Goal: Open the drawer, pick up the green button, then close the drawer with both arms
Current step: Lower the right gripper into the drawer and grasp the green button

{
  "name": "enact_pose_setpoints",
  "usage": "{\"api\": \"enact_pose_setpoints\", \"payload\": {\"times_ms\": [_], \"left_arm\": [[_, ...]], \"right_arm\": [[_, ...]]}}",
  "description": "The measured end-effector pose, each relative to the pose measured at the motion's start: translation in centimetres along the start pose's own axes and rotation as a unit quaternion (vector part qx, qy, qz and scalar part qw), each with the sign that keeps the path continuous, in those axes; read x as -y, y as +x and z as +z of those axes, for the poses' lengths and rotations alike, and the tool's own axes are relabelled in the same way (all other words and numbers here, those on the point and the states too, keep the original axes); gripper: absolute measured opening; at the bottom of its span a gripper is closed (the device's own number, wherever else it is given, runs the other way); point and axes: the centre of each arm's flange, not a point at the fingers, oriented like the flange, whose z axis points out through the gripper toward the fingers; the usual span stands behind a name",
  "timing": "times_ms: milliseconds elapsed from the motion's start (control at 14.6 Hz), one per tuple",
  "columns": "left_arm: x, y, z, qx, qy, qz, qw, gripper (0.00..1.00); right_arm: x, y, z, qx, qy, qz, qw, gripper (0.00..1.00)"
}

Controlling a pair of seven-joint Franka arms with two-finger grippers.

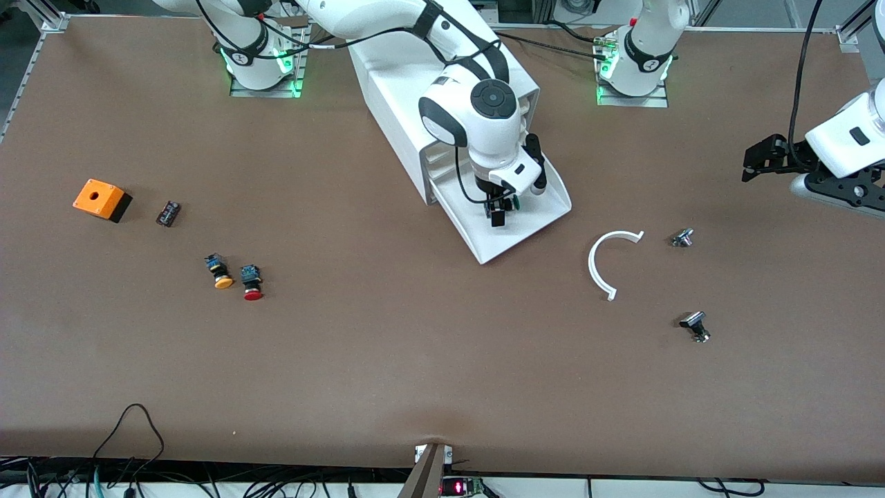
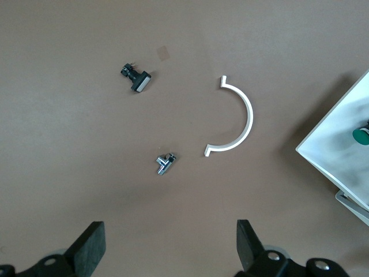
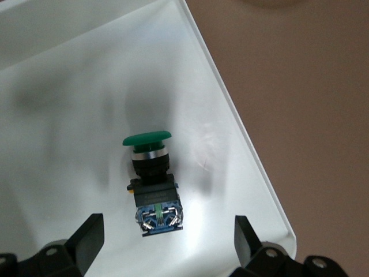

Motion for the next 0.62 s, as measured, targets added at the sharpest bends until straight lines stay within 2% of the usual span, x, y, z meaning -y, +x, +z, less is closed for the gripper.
{"api": "enact_pose_setpoints", "payload": {"times_ms": [618], "left_arm": [[0.0,0.0,0.0,0.001,0.0,-0.001,1.0,1.0]], "right_arm": [[0.0,-0.1,1.6,0.008,-0.009,-0.008,1.0,1.0]]}}
